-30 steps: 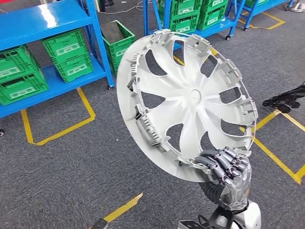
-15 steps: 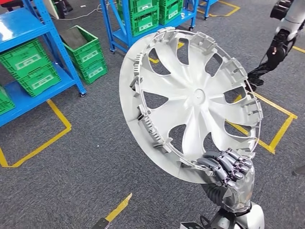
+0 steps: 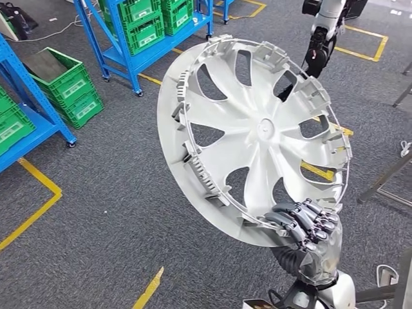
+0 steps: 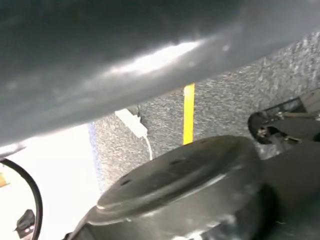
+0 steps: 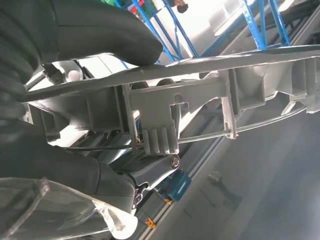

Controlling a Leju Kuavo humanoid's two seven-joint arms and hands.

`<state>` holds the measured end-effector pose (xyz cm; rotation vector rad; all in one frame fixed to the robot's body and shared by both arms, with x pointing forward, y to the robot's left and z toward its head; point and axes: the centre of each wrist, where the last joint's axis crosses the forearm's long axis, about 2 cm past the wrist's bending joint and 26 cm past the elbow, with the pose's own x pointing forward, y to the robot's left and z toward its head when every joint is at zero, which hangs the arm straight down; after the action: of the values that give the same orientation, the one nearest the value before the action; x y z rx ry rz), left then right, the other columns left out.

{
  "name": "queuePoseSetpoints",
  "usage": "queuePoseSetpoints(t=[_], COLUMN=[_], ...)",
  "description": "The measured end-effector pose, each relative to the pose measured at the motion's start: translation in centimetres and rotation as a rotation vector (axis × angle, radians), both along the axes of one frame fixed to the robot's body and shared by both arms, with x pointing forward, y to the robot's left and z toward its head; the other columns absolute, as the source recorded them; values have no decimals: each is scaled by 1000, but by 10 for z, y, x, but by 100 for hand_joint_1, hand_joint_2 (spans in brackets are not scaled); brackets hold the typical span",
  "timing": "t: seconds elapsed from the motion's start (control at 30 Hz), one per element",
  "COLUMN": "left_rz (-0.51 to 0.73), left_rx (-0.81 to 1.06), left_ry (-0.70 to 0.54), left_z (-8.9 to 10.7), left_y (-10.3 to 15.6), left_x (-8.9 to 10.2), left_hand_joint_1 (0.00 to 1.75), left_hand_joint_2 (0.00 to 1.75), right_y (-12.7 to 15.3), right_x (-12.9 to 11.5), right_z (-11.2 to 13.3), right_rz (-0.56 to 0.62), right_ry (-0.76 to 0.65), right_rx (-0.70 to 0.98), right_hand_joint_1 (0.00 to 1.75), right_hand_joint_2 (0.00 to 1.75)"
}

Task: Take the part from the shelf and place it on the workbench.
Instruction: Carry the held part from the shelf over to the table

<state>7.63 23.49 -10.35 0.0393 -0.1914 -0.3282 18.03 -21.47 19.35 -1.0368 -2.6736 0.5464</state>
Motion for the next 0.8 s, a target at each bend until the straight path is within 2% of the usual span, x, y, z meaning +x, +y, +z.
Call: queuePoseSetpoints(t=[0.1, 0.27, 0.4, 0.8], left_rz=[10, 60, 67, 71], left_rx=[11, 94, 90, 81], left_ry=[36, 206, 308, 344], left_z=[-1, -3, -2, -3], left_y=[2, 2, -3, -6], left_x=[-5, -15, -16, -20], left_hand_joint_1=[0, 0, 0, 0], left_hand_joint_2=[0, 0, 0, 0], right_y=[0, -3, -5, -4], right_x=[1, 0, 1, 1], right_z=[0, -2, -3, -2], right_rz=[3, 16, 21, 37], right_ry=[-2, 11, 16, 15], right_rx=[-1, 5, 6, 3], right_hand_joint_1=[175, 175, 175, 175], right_hand_joint_2=[175, 175, 175, 175])
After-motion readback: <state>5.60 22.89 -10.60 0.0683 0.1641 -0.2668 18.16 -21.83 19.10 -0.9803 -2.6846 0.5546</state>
